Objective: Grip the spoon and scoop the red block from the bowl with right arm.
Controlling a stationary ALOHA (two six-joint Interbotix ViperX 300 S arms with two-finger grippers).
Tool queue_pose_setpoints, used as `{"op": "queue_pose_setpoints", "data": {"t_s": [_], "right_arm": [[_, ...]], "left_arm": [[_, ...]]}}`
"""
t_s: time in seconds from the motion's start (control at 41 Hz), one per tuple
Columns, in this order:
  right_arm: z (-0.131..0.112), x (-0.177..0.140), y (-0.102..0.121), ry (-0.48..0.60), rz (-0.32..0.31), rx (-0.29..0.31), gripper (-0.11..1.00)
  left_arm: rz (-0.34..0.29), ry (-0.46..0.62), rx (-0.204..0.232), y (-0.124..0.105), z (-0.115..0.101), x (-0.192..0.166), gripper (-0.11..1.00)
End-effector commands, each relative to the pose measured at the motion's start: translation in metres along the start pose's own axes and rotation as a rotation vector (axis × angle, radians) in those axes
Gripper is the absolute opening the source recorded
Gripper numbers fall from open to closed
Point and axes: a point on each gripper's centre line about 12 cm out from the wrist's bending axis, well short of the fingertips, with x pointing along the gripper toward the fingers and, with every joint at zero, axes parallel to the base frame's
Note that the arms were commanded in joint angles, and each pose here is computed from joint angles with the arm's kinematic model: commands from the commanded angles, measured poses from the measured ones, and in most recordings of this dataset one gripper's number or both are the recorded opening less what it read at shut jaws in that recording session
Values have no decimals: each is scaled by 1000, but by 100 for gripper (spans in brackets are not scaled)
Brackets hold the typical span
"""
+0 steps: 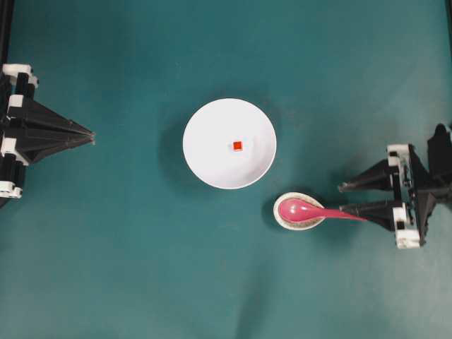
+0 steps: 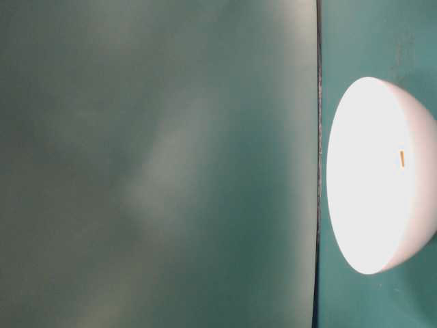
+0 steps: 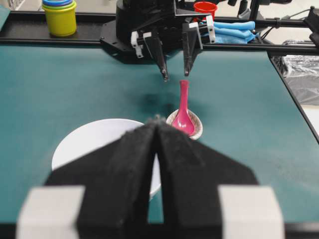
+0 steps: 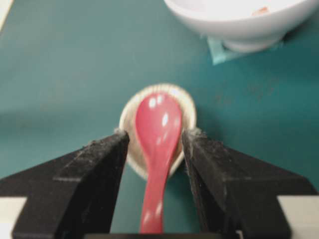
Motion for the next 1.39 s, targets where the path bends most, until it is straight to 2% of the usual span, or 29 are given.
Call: {"op": "queue_pose_setpoints", "data": {"t_s": [0.0,0.146,0.39,0.537,1.098,1.22,1.366], "right_arm": [[-2,1,9,-5,15,2,54],[-10,4,13,22,12,-17,53],[-23,5,5,83,-30,-102,54],[-25,3,1,93,-46,-128,53],[-35,1,-1,142,-46,-173,53],[-35,1,-1,140,-45,-188,49],[-34,1,0,137,-43,-204,39]], "left_arm": [[-5,-26,1,-1,12,2,0],[-4,-24,1,-1,12,2,0],[-4,-17,2,-1,11,2,0],[-4,-6,2,-1,9,2,0],[-3,2,0,-1,9,2,0],[-3,0,0,-1,9,2,0],[-3,2,2,-1,9,2,0]]}}
